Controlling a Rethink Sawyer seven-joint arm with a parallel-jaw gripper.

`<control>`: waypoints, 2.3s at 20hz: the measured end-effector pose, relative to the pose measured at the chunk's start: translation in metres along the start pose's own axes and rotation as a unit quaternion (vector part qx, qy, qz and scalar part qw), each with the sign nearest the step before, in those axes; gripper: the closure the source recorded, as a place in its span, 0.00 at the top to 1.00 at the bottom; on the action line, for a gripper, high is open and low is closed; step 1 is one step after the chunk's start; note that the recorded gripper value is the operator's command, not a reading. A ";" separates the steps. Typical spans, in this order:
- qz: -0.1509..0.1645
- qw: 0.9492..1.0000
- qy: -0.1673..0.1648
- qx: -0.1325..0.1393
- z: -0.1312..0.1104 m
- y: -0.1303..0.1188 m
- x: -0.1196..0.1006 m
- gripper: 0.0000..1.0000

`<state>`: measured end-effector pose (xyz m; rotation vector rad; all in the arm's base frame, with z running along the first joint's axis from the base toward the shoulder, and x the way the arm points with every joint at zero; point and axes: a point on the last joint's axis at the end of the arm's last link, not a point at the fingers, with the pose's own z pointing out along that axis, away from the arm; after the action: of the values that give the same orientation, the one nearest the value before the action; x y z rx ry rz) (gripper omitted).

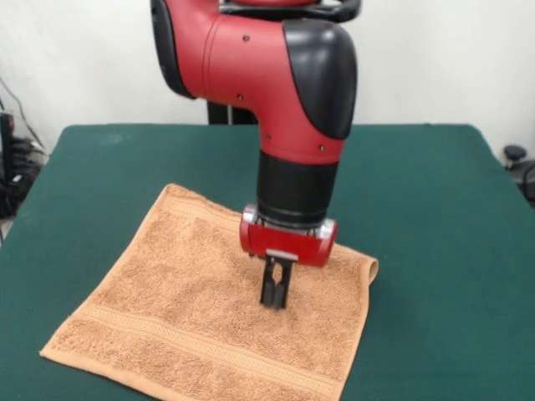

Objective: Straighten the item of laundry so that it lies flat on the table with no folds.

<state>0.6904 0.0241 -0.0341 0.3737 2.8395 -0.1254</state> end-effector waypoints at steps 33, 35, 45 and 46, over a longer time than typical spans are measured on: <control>0.003 0.999 0.020 -0.033 -0.046 0.108 0.048 0.00; 0.003 0.999 0.018 -0.035 -0.048 0.115 0.050 0.00; 0.020 0.999 -0.009 -0.034 -0.040 0.109 0.042 0.00; 0.023 0.999 -0.010 -0.032 -0.038 0.104 0.041 0.00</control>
<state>0.6707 0.1389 -0.0145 0.4224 2.8047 -0.0280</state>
